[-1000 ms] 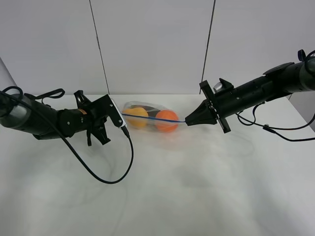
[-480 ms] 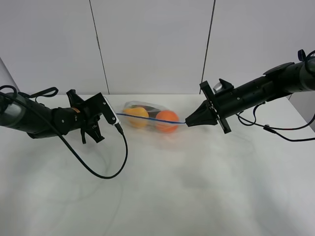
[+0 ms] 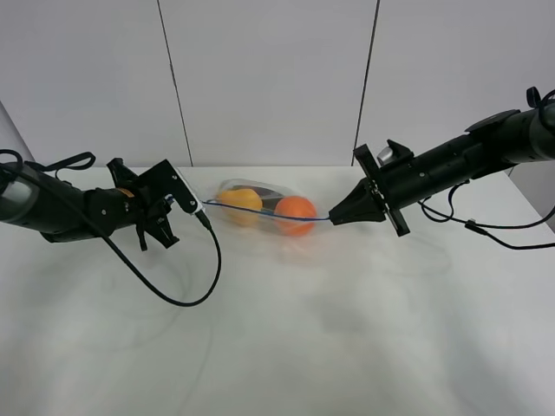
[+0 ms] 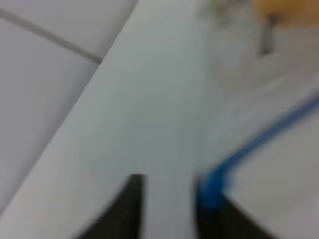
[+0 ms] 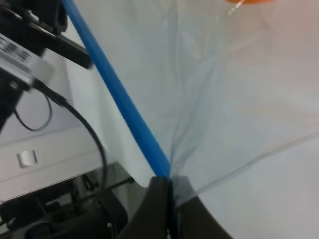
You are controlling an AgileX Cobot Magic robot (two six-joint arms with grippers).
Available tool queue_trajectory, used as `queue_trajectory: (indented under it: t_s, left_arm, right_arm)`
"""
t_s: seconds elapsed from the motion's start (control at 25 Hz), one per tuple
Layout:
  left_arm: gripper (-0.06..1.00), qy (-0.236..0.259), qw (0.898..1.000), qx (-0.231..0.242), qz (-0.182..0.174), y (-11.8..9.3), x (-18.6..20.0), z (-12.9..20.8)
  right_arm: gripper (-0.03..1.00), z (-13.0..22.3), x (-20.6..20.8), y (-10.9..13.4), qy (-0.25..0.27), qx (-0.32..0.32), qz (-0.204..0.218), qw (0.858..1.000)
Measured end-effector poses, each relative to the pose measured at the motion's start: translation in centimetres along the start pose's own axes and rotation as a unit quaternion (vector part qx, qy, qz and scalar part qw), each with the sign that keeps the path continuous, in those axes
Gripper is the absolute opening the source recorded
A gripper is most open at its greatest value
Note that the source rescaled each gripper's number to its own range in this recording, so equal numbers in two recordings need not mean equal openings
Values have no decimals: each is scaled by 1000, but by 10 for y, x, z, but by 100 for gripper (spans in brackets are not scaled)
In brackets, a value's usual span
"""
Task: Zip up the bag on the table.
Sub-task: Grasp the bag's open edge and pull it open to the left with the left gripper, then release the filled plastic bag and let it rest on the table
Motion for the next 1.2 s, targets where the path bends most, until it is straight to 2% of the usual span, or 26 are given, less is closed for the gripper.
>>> queue_trajectory:
  t_s: [0.08, 0.12, 0.16, 0.24, 0.32, 0.44, 0.52, 0.6, 0.76, 0.88, 1.0, 1.12, 1.2]
  left_arm:
    - [65, 5, 1000, 13, -3, 2, 0, 5]
    - [78, 9, 1000, 19, -4, 3, 0, 9]
    - [86, 12, 1000, 24, -7, 5, 0, 12]
    - [94, 22, 999, 40, -15, 12, -1, 23]
    - [97, 36, 996, 76, -24, 20, -2, 36]
    - [99, 58, 982, 174, -40, 29, -1, 56]
    - [99, 75, 968, 239, -34, 29, -1, 68]
    - [99, 95, 949, 299, -12, 28, 0, 78]
    - [100, 134, 915, 375, 59, 33, 1, 83]
    - [100, 171, 884, 410, 146, 28, 6, 77]
    - [100, 203, 852, 432, 215, 27, 15, 64]
    - [100, 252, 814, 461, 249, 31, 28, 58]
    - [100, 301, 796, 464, 246, 36, 36, 65]
  right_arm:
    - [0, 0, 0, -1, 1, 1, 2, 1000]
    - [0, 0, 0, -1, 1, 1, 2, 1000]
    - [0, 0, 0, -1, 1, 1, 2, 1000]
    - [0, 0, 0, -1, 1, 1, 2, 1000]
    - [0, 0, 0, -1, 1, 1, 2, 1000]
    - [0, 0, 0, -1, 1, 1, 2, 1000]
    - [0, 0, 0, -1, 1, 1, 2, 1000]
    - [0, 0, 0, -1, 1, 1, 2, 1000]
    - [0, 0, 0, -1, 1, 1, 2, 1000]
    - [0, 1, 0, -1, 2, 1, 3, 1000]
    - [0, 1, 0, -1, 2, 1, 3, 1000]
    - [0, 1, 0, -1, 2, 1, 3, 1000]
    - [0, 1, 0, -1, 2, 1, 3, 1000]
Point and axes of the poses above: a point on each arm's last joint axis where the gripper is mounted, x pointing back along that axis away from the gripper, y along the wrist's bending axis when the last joint is at zero, z = x × y, the point moved 7 cm from there along -x, pointing out along that axis toward the gripper, and after that the axes turned 8 degrees about -x, right-handed, at the moved point
